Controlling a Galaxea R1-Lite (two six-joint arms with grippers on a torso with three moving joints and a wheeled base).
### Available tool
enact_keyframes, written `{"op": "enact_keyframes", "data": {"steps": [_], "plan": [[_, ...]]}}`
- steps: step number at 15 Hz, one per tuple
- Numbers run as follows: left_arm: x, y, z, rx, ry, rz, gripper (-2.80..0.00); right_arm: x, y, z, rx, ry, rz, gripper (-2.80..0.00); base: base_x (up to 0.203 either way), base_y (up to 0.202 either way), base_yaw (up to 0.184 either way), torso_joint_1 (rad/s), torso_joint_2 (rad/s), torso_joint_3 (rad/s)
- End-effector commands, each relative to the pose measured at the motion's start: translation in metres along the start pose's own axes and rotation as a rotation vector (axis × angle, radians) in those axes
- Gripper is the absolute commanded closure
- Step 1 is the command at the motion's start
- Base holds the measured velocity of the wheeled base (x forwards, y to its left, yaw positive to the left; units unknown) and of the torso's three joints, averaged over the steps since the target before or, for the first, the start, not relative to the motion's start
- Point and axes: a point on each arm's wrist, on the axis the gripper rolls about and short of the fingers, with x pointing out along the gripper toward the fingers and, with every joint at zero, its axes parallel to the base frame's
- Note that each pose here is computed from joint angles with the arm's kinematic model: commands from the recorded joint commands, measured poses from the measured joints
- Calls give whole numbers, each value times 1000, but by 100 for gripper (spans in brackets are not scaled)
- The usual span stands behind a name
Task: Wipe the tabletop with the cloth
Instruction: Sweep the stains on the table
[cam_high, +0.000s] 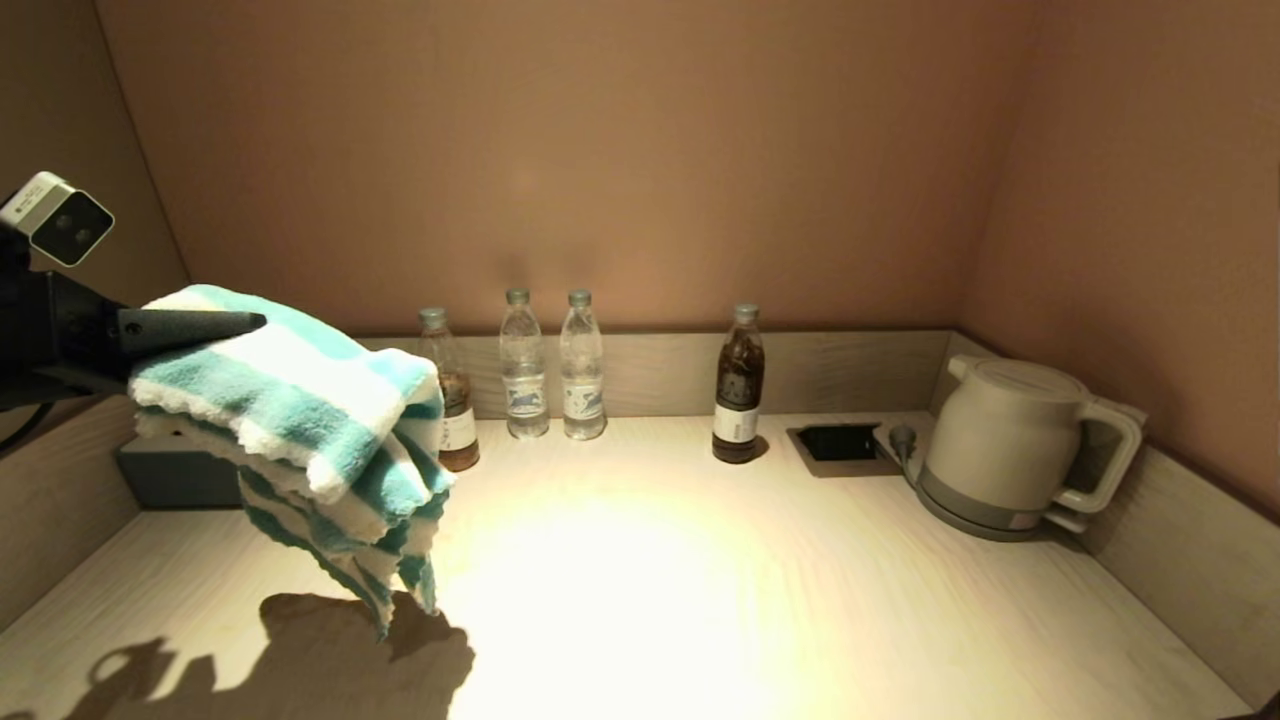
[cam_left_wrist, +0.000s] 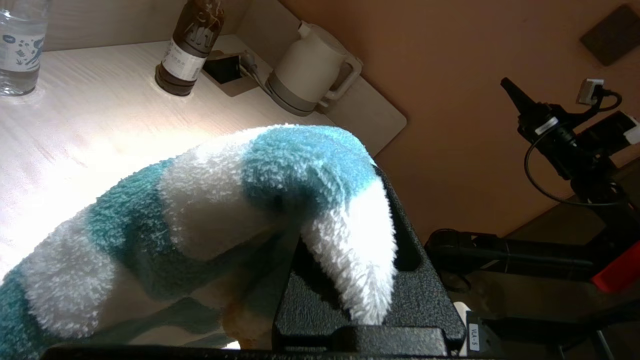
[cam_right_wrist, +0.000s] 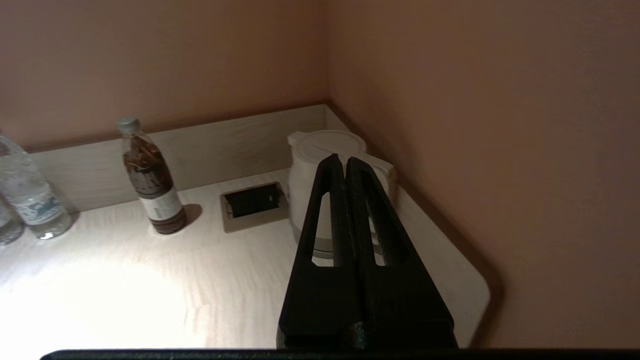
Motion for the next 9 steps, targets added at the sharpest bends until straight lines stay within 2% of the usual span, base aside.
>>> {"op": "enact_keyframes", "data": {"steps": [1,5,7,9], "plan": [[0,-1,0,2,4,-7,0,-32,-14,-10,-23,-66,-44,0,0,0,0,0,0,0],[1,-1,1,15,1,-9,0,-45,-20,-22,-23,-81,-67,0,0,0,0,0,0,0],[1,-2,1,15,2,-11,0,-71,-29,-39,-5,-136,-108,0,0,0,0,0,0,0],[2,-1,0,11,6,-14,0,-84,-32,-61,-9,-146,-142,0,0,0,0,0,0,0]]}}
